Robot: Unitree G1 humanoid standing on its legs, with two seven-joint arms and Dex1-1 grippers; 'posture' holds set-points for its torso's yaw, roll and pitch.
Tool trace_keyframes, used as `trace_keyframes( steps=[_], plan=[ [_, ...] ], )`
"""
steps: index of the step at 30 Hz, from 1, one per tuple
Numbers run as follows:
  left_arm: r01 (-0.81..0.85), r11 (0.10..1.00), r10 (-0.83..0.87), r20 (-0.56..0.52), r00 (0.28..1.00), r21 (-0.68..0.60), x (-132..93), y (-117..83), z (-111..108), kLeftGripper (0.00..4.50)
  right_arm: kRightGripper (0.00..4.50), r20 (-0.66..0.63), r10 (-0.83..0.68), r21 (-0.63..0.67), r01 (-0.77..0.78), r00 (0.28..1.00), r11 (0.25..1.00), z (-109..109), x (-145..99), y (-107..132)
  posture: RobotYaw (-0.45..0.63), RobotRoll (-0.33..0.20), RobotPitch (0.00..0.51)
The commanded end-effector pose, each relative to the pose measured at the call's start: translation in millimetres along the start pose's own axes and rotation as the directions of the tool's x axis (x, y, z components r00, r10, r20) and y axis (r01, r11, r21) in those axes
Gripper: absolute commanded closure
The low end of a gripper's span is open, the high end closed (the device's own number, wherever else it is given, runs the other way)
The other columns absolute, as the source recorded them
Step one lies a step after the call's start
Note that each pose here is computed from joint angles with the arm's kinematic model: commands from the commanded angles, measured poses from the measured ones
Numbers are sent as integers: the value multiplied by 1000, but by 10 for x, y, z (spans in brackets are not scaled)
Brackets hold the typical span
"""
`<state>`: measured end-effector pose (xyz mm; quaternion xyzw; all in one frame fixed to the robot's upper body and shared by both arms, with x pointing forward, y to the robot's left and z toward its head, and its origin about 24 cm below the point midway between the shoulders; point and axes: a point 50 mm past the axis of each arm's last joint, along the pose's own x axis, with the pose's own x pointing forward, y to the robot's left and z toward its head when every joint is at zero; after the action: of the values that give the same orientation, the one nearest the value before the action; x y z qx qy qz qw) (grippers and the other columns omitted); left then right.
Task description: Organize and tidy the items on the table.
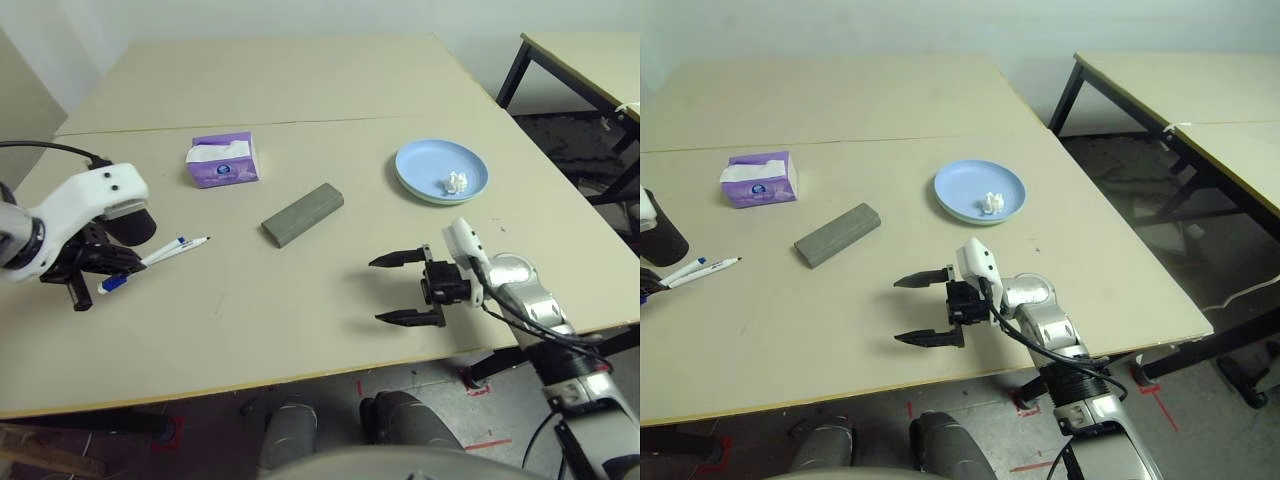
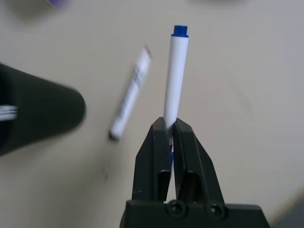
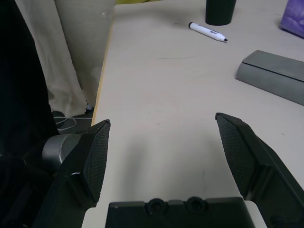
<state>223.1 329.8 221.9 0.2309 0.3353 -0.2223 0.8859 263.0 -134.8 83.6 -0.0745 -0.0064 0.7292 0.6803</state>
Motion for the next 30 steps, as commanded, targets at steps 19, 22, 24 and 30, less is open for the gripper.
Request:
trace_keyframes(
  steps=[19, 22, 24, 30],
  plan=[
    [-346, 692, 677, 403, 616, -633, -285, 353, 64, 4475, 0, -19, 43, 2, -43, 999, 999, -44, 0, 16, 132, 0, 62],
    [-429, 700, 684, 365, 631, -571, -178, 406, 19, 4475, 0, -17, 46, 1, -46, 999, 999, -42, 4, 23, 127, 0, 63],
    [-462, 714, 677, 351, 647, -527, -78, 432, 20, 4475, 0, -15, 45, 0, -45, 999, 999, -37, 4, 25, 127, 0, 63],
    [-498, 722, 683, 385, 620, -480, 107, 558, 138, 4475, 0, -19, 28, -8, -29, 999, 1000, -22, -16, 26, 89, 0, 65]
  ],
)
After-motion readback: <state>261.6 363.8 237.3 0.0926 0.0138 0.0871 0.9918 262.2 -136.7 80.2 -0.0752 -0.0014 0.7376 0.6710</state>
